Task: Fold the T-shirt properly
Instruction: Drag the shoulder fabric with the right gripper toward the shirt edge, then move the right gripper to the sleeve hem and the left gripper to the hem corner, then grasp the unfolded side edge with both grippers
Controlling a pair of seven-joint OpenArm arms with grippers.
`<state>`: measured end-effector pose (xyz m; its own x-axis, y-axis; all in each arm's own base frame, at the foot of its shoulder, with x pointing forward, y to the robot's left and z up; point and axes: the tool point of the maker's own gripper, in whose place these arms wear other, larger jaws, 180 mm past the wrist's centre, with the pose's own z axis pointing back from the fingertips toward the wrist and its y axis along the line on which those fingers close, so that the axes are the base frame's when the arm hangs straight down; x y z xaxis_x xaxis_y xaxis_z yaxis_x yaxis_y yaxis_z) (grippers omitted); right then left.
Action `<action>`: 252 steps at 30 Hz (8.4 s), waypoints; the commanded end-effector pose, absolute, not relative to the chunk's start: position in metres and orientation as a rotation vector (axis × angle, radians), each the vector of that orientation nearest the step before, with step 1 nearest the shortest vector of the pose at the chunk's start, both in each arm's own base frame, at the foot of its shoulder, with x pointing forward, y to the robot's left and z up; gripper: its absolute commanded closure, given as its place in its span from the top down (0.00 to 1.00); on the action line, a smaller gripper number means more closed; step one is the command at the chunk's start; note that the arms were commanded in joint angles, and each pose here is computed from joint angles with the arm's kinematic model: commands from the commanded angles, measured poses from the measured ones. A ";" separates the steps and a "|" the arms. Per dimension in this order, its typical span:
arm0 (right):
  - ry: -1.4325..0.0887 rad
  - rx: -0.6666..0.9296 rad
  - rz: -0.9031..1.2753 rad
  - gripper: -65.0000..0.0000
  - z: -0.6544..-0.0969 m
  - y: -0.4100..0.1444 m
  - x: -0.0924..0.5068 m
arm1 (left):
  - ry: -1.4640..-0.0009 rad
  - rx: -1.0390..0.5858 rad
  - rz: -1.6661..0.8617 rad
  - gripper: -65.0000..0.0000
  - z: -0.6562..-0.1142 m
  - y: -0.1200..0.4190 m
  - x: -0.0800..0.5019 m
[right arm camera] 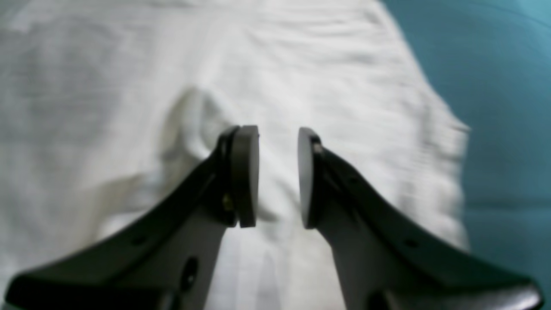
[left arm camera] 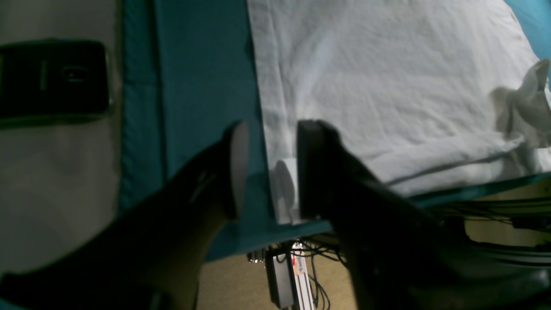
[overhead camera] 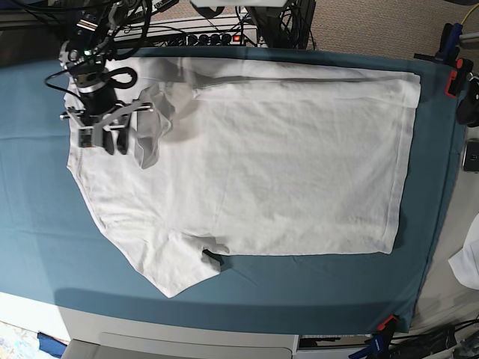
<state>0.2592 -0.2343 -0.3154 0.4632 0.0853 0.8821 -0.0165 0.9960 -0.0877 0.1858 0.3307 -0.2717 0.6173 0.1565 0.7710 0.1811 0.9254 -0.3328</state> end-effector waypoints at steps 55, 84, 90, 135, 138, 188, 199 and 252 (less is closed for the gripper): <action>-1.174 -0.135 -0.189 0.00 -0.278 -0.314 0.237 | -0.982 -0.397 -0.033 0.32 -0.254 0.333 0.194; -1.196 -0.070 -0.162 0.00 -0.276 -0.308 0.229 | -1.039 -0.401 -0.028 0.32 -0.245 0.334 0.202; -1.212 -0.069 -0.161 0.00 -0.272 -0.308 0.232 | -1.116 -0.353 -0.097 0.32 -0.239 0.325 0.243; -1.047 0.092 0.055 0.23 -0.360 -0.207 0.417 | -0.772 -0.424 0.403 0.38 -0.361 0.319 0.466; -1.037 0.103 0.048 0.23 -0.364 -0.206 0.421 | -0.767 -0.440 0.411 0.38 -0.368 0.306 0.468; -1.025 0.098 0.048 0.23 -0.366 -0.208 0.419 | -0.787 -0.562 0.288 0.25 -0.364 0.236 0.487; -1.042 -0.212 0.113 0.46 -0.339 -0.293 0.425 | -0.801 -0.529 0.300 0.00 -0.360 0.259 0.484; -1.092 0.171 -0.177 0.00 -0.356 -0.309 0.475 | -0.822 -0.605 0.247 0.00 -0.349 0.252 0.482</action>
<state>0.4616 -0.2978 -0.3822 0.5141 -0.2338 0.8253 0.0652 0.9700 0.2342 0.4657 0.2405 -0.3768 0.7168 0.4173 0.5586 -0.0071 0.8055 -0.5926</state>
